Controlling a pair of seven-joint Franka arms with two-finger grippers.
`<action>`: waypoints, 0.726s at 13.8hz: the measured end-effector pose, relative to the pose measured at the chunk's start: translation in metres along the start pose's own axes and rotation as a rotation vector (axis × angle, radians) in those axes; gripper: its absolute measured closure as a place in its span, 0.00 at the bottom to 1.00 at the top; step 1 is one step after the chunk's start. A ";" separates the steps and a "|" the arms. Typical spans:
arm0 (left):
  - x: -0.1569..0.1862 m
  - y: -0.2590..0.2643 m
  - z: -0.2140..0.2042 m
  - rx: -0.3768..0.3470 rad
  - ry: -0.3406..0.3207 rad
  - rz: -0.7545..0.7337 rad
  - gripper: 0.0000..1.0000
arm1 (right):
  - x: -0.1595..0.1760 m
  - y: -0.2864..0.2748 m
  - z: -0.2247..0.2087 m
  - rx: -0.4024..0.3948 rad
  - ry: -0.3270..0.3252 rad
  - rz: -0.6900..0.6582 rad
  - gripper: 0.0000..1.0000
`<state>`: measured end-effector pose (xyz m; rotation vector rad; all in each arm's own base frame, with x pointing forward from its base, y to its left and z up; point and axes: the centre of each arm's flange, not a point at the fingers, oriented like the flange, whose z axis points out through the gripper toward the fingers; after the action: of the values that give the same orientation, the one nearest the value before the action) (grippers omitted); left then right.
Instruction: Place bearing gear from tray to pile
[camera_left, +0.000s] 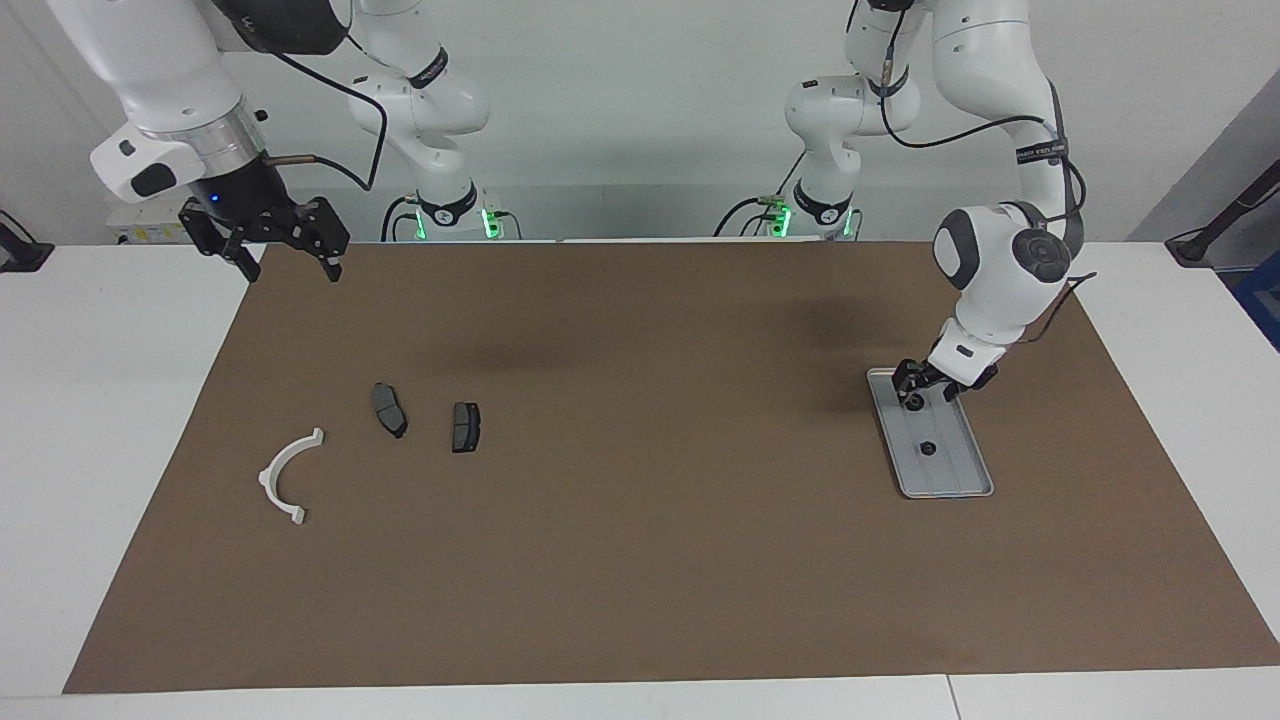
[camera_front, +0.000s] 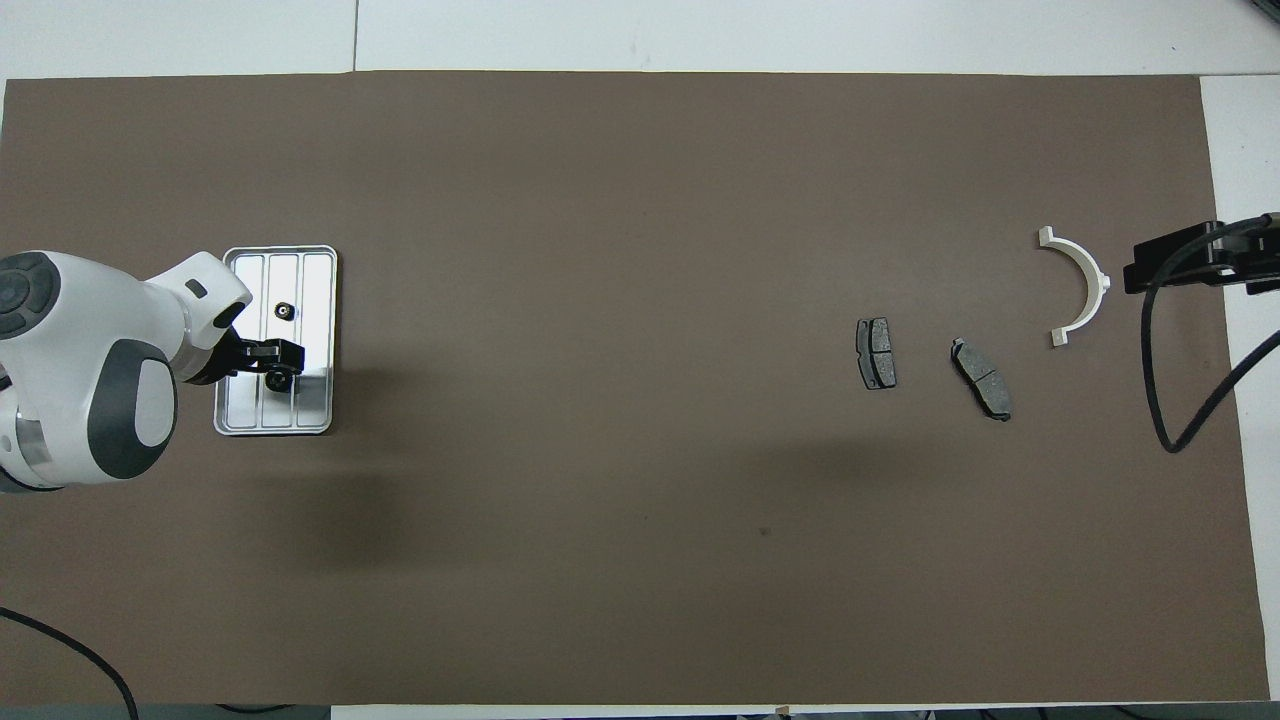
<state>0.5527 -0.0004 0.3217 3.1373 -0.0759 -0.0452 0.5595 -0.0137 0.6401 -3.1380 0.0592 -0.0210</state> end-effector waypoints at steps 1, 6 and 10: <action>0.000 0.000 0.004 0.000 -0.003 -0.001 0.19 | 0.000 0.000 0.000 0.000 0.000 0.000 0.00; 0.000 -0.002 0.014 0.000 -0.010 -0.003 0.23 | 0.000 0.000 0.001 0.000 -0.001 0.000 0.00; -0.003 -0.002 0.021 0.001 -0.004 -0.004 0.30 | 0.000 0.000 0.001 0.000 -0.003 0.000 0.00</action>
<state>0.5488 0.0018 0.3007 3.1384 -0.0691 -0.0516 0.5595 -0.0137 0.6387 -3.1380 0.0591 -0.0165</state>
